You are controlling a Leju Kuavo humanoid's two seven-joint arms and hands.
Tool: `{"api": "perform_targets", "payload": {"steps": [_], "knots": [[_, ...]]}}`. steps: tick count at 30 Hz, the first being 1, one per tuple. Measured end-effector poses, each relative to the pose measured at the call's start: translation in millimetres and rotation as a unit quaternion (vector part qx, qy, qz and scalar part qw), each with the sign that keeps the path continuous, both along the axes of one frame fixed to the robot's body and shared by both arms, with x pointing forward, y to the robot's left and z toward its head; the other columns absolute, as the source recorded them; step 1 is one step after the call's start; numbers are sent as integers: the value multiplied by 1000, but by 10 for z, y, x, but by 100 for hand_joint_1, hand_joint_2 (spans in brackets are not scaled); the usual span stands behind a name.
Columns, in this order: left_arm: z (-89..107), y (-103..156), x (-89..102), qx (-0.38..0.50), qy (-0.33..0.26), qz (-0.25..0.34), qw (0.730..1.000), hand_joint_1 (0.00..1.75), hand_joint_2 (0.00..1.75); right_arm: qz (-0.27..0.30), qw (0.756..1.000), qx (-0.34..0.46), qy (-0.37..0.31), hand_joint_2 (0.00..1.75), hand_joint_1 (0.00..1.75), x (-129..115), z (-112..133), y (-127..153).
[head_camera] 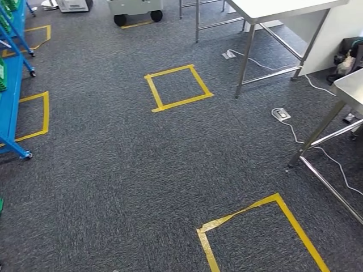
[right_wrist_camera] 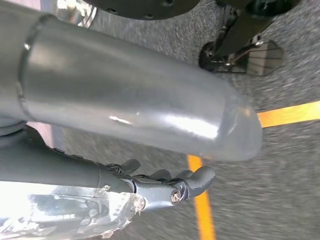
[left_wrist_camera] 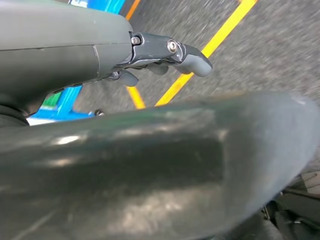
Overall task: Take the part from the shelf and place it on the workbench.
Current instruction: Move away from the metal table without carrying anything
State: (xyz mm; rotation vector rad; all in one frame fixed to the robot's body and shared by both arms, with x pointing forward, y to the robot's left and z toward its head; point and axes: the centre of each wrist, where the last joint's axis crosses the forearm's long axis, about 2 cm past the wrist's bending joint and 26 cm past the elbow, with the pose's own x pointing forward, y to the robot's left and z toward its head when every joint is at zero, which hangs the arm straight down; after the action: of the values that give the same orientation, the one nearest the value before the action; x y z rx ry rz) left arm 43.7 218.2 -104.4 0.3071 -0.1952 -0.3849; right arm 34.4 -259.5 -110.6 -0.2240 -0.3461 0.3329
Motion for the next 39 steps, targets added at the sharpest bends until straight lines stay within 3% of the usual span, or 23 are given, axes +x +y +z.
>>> {"api": "perform_targets", "payload": {"steps": [12, 39], "knots": [[-10, 80, 10, 3, -12, -9, 1000, 0, 0, 2, 1000, 2, -7, 0, 0, 71, 7, -1], [-9, 66, 14, -4, -4, 5, 1000, 0, 0, 27, 999, 8, -18, 0, 0, -12, -1, 11]]}}
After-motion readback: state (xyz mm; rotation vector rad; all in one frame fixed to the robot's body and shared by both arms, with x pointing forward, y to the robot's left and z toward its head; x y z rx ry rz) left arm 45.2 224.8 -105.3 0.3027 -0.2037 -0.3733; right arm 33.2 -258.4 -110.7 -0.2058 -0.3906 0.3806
